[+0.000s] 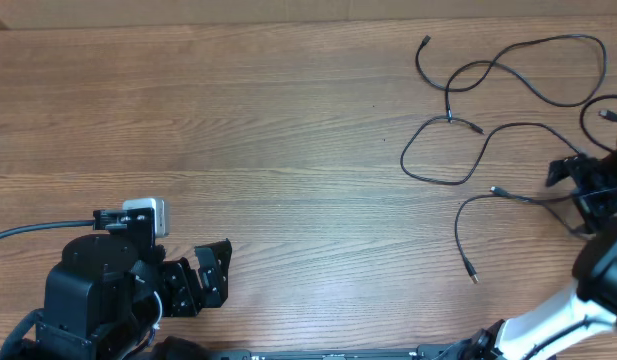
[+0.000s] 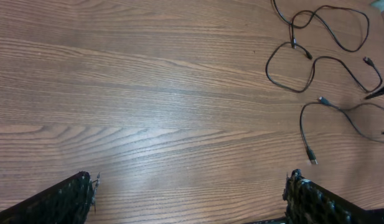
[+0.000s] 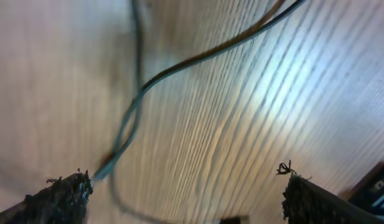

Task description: Untangle cables

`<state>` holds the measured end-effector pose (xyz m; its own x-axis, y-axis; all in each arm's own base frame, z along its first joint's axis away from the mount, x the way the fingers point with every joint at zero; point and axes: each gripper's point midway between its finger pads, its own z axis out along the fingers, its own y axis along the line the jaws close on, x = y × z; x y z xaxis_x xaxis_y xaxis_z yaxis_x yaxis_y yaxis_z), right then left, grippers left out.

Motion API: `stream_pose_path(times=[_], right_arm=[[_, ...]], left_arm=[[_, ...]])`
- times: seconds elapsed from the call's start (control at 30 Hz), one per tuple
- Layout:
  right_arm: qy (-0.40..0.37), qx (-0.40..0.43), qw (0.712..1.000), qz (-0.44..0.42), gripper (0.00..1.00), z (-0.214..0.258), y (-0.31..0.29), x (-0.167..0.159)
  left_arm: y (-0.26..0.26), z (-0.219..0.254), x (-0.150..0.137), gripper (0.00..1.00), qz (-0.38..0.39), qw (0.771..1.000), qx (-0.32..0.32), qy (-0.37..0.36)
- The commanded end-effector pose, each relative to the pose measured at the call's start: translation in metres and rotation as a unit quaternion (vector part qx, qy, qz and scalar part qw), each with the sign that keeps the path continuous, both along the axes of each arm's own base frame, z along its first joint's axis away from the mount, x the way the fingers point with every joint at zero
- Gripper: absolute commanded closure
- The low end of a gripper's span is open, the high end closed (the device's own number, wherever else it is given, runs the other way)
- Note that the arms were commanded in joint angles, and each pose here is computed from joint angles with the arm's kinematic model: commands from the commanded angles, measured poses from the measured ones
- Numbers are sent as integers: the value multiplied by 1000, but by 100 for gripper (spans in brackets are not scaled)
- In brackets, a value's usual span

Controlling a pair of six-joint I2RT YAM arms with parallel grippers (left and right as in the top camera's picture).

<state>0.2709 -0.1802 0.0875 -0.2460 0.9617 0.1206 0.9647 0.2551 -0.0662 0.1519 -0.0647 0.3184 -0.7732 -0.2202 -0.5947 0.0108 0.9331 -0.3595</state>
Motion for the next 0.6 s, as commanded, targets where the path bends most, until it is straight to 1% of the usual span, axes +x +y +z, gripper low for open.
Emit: stream_pose_path(times=[0.0, 0.07, 0.17, 0.23, 0.37, 0.57], right_arm=[[-81, -15, 996, 22, 0, 48, 10, 5], [-113, -25, 993, 37, 0, 70, 17, 3], [-141, -46, 988, 50, 0, 100, 29, -6], [-160, -58, 983, 74, 0, 116, 40, -10], [-199, -79, 967, 137, 0, 147, 71, -19], [-262, -99, 936, 213, 0, 176, 121, -36]], left_arm=[[1, 0, 1, 0, -2, 1000, 7, -3], [1, 0, 1, 0, -1, 1000, 7, -3], [1, 0, 1, 0, -1, 1000, 7, -3], [1, 0, 1, 1, -2, 1000, 7, -3], [1, 0, 1, 0, -2, 1000, 7, -3], [1, 0, 1, 1, -1, 1000, 7, -3]])
